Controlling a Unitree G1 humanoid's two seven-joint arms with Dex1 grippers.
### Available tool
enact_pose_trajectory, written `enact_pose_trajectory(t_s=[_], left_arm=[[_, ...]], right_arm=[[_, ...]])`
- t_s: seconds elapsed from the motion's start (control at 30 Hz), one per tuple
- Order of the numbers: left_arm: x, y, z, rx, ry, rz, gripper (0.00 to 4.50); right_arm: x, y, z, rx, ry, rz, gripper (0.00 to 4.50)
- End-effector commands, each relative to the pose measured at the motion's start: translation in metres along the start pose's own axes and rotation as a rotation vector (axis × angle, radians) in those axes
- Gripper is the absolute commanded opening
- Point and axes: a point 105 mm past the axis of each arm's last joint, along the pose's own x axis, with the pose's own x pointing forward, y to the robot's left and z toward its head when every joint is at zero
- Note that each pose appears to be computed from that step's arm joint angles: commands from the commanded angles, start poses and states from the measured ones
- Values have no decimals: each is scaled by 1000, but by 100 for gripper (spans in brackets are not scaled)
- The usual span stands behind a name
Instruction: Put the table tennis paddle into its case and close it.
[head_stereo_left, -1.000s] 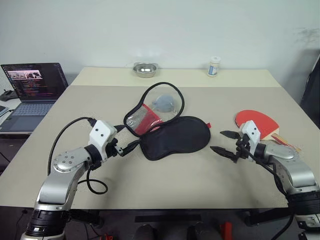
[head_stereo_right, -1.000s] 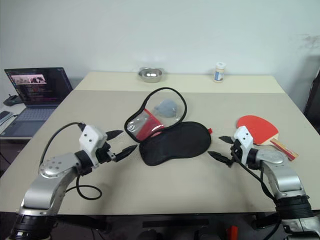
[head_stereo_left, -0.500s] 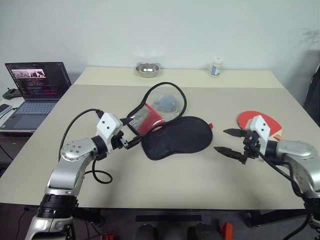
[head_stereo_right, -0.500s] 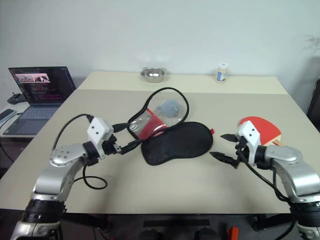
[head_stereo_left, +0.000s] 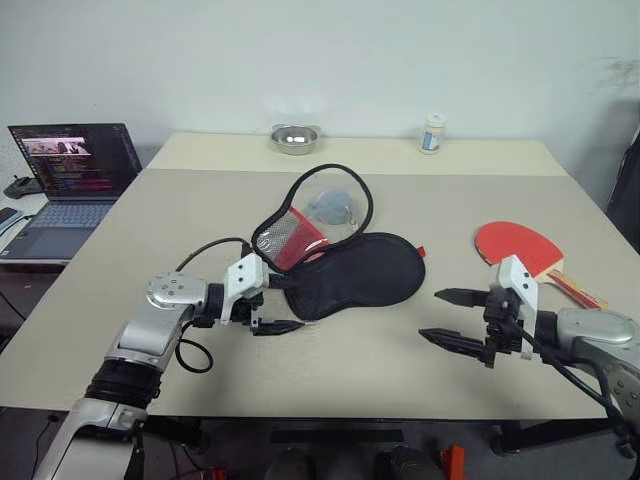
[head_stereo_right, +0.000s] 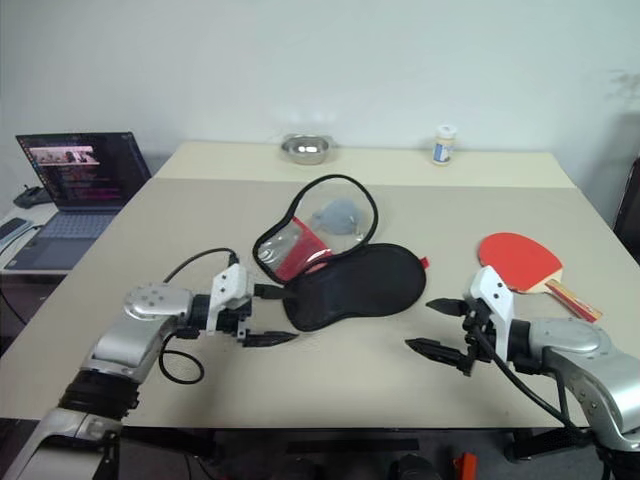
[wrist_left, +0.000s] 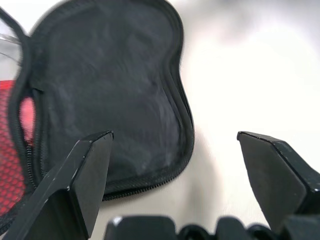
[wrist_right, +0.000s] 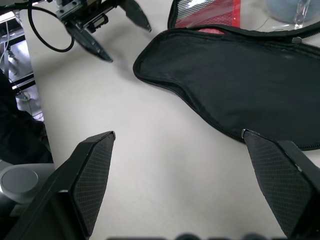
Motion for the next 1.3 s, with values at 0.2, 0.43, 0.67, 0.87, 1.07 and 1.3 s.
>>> enact_pose_trajectory(t_s=[0.2, 0.43, 0.67, 0.87, 1.07, 1.3], left_arm=[[23, 1, -14, 164, 57, 2, 434], [25, -6, -27, 153, 63, -20, 397], [19, 0, -32, 26, 37, 17, 187], [21, 1, -27, -26, 12, 13, 4], [38, -7, -13, -91, -1, 1, 4], [90, -19, 29, -250, -78, -23, 4]], right_arm=[[8, -2, 12, -40, -65, -36, 449], [7, -8, 15, -45, -71, -65, 450], [5, -18, 21, -52, -98, -116, 450], [1, -27, 26, -55, -110, -149, 450], [-12, -38, 26, -66, -83, -177, 450], [-41, -58, 22, -82, -20, -225, 450]])
